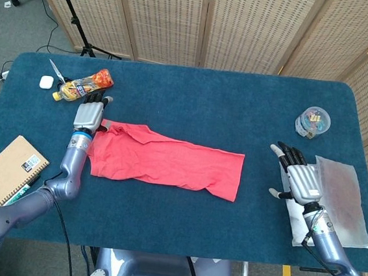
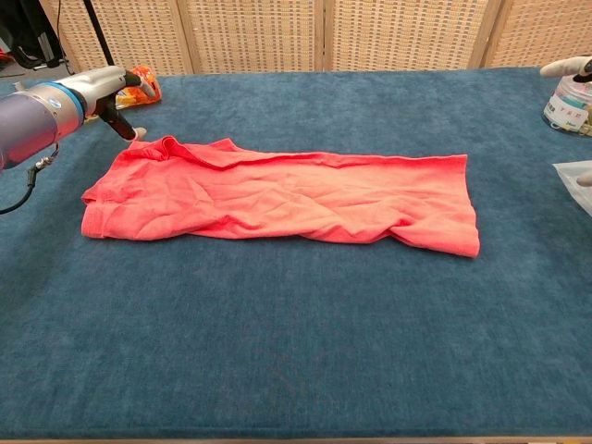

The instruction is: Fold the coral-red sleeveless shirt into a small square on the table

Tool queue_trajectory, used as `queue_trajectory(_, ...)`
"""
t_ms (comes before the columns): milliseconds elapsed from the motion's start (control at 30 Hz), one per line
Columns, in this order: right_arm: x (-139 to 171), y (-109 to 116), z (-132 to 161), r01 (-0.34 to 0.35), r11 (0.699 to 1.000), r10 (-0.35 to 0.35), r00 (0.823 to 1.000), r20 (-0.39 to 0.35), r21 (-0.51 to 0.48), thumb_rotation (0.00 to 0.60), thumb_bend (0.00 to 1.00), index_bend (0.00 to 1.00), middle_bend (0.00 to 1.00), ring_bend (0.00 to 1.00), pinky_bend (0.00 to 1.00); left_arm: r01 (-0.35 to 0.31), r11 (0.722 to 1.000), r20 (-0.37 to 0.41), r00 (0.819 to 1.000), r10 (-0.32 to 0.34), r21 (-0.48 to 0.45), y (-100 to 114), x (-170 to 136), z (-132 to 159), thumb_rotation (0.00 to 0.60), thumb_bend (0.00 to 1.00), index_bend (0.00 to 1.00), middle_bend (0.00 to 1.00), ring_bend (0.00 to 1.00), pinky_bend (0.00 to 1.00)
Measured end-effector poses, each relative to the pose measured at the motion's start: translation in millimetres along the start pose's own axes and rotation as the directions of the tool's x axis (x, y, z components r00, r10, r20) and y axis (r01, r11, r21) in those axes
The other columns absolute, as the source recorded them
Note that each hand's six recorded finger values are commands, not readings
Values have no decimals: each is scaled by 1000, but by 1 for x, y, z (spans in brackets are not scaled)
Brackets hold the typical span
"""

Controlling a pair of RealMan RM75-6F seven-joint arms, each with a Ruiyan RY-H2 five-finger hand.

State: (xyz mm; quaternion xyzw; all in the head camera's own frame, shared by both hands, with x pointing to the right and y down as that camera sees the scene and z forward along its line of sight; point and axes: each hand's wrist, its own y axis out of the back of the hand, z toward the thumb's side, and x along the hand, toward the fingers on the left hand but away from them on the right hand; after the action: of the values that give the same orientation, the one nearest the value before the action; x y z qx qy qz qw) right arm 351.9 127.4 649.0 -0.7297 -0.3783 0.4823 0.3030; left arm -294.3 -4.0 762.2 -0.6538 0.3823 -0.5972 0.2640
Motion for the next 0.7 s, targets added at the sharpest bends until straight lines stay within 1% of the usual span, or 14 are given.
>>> queue_trajectory(167,0,0,0,-2,1000,2,1000,1,-3,600,55,0,0,0,0,-8,1000,7,1000,8,-18,0,1,4,600,387,0,0,0,0)
queue_trajectory(367,0,-1,1,-4,1000,4,1000,1,-5,600,70,0,0,0,0,9,999,76,997,-6,-38,1,-7,10,600,375,0,0,0,0)
queue_trajectory(467,0,-1,0,-5,1000,5,1000,2,-6,600,77,0,0,0,0,42,999,125,991,-39,-21,-2,-15,15,600,372,0,0,0,0)
queue_trajectory(567,0,-1,0,-6,1000,6,1000,4,-7,600,80,0,0,0,0,86,996,177,980,-87,17,-9,-26,22,600,368,0,0,0,0)
queue_trajectory(633,0,-1,0,-6,1000,6,1000,4,-7,600,80,0,0,0,0,105,993,201,973,-114,55,-14,-32,24,600,367,0,0,0,0)
queue_trajectory(700,0,0,0,-5,1000,5,1000,4,-7,600,78,0,0,0,0,111,991,211,970,-124,72,-19,-34,26,600,367,0,0,0,0)
